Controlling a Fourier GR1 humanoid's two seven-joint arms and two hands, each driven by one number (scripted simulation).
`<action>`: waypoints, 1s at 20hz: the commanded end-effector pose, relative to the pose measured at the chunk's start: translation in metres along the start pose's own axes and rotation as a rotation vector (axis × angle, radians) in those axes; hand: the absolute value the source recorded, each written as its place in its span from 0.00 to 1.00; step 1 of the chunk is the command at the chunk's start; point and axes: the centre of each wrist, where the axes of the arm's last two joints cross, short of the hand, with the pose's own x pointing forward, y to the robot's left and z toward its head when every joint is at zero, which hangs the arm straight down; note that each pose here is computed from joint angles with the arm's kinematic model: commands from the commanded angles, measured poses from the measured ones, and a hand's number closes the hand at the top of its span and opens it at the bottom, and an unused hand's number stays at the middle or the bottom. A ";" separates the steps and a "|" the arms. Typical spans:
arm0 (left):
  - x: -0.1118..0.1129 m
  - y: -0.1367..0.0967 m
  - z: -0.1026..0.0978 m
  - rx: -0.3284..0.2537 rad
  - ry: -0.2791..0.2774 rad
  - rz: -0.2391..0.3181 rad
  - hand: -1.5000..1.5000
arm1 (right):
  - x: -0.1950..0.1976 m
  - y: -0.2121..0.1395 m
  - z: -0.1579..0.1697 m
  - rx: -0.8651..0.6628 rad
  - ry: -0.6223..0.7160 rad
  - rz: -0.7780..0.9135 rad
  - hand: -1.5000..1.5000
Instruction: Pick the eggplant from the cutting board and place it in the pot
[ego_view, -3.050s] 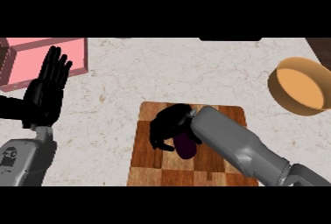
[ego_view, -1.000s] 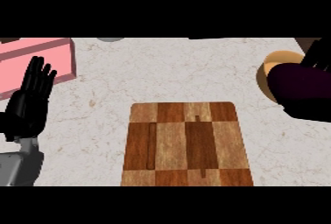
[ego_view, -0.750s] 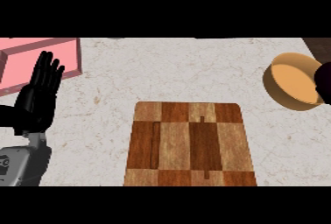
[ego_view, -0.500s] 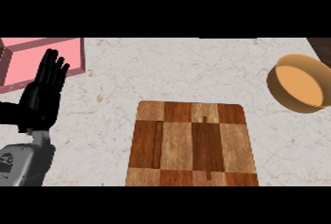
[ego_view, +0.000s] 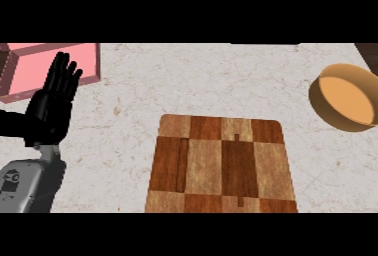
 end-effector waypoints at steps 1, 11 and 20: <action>-0.011 -0.009 0.016 -0.003 -0.003 0.000 0.50 | -0.031 0.015 -0.004 0.006 0.015 0.017 1.00; -0.005 -0.004 0.007 -0.006 -0.013 0.012 0.50 | -0.064 0.057 -0.004 0.294 0.166 -0.168 0.00; -0.002 0.016 0.015 -0.006 0.006 0.009 0.50 | -0.045 0.077 -0.023 0.223 -0.027 -0.339 0.00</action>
